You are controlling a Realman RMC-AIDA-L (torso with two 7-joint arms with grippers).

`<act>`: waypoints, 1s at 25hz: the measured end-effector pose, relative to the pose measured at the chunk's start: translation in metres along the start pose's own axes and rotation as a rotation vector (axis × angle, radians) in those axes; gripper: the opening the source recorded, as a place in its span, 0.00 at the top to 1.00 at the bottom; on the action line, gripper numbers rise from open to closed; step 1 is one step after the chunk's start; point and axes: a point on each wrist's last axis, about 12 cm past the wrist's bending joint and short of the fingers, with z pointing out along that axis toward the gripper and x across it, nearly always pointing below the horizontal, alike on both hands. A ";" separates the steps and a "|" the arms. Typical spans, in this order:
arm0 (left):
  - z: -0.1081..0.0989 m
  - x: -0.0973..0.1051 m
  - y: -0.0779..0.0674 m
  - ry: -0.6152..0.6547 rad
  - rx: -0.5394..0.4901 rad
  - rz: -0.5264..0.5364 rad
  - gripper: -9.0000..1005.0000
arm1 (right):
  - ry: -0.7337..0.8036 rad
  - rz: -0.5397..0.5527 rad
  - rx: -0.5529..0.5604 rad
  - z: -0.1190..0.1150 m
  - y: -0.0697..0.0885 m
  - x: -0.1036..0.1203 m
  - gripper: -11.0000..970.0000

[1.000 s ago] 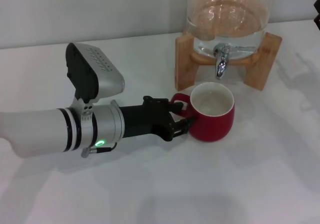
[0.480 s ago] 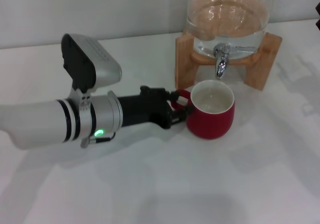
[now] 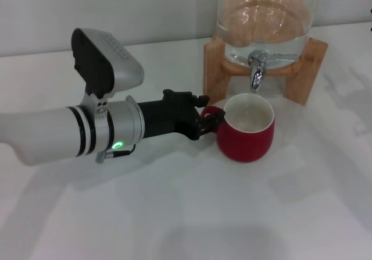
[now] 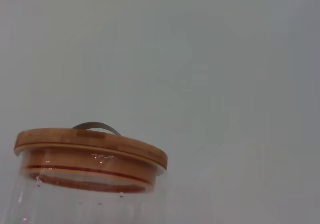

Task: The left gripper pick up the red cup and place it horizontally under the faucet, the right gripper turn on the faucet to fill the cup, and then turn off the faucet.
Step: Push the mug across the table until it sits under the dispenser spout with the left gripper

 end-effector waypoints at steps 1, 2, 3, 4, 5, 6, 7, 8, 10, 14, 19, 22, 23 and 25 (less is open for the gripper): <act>-0.002 0.003 -0.001 -0.003 0.002 -0.010 0.53 | 0.002 0.000 0.001 0.000 0.000 0.000 0.38; -0.004 0.004 -0.002 -0.008 0.002 -0.016 0.53 | 0.006 0.001 0.002 -0.001 0.000 0.001 0.38; -0.006 0.006 -0.002 -0.014 -0.002 -0.026 0.53 | 0.009 0.002 0.003 -0.001 0.000 0.001 0.38; -0.010 0.009 -0.002 -0.024 -0.009 -0.034 0.53 | 0.011 0.002 0.003 -0.001 0.000 0.002 0.38; -0.013 0.011 -0.003 -0.032 -0.015 -0.040 0.53 | 0.012 0.003 0.003 0.000 0.000 0.002 0.38; -0.015 0.013 -0.003 -0.037 -0.020 -0.044 0.53 | 0.013 0.003 0.002 0.000 0.000 0.002 0.38; -0.017 0.015 -0.005 -0.042 -0.021 -0.043 0.53 | 0.013 0.003 0.002 0.000 0.000 0.002 0.38; -0.020 0.017 -0.007 -0.046 -0.018 -0.042 0.53 | 0.013 0.003 0.002 0.000 0.000 0.002 0.38; -0.023 0.021 -0.010 -0.038 0.006 -0.031 0.53 | 0.013 0.003 0.001 0.000 0.001 0.002 0.38; -0.023 0.026 -0.016 -0.002 0.056 -0.003 0.53 | 0.009 0.006 -0.011 0.004 0.003 0.002 0.38; -0.016 0.019 -0.013 0.017 0.066 0.002 0.53 | 0.005 0.008 -0.031 0.006 0.006 0.002 0.38; -0.009 0.010 -0.009 0.029 0.073 0.005 0.53 | 0.002 0.008 -0.033 0.005 0.006 0.001 0.38; -0.006 0.007 -0.007 0.038 0.075 0.007 0.53 | -0.001 0.008 -0.033 0.004 0.006 0.001 0.38; 0.000 0.001 -0.003 0.056 0.068 0.016 0.53 | -0.007 0.009 -0.035 0.004 0.006 0.000 0.38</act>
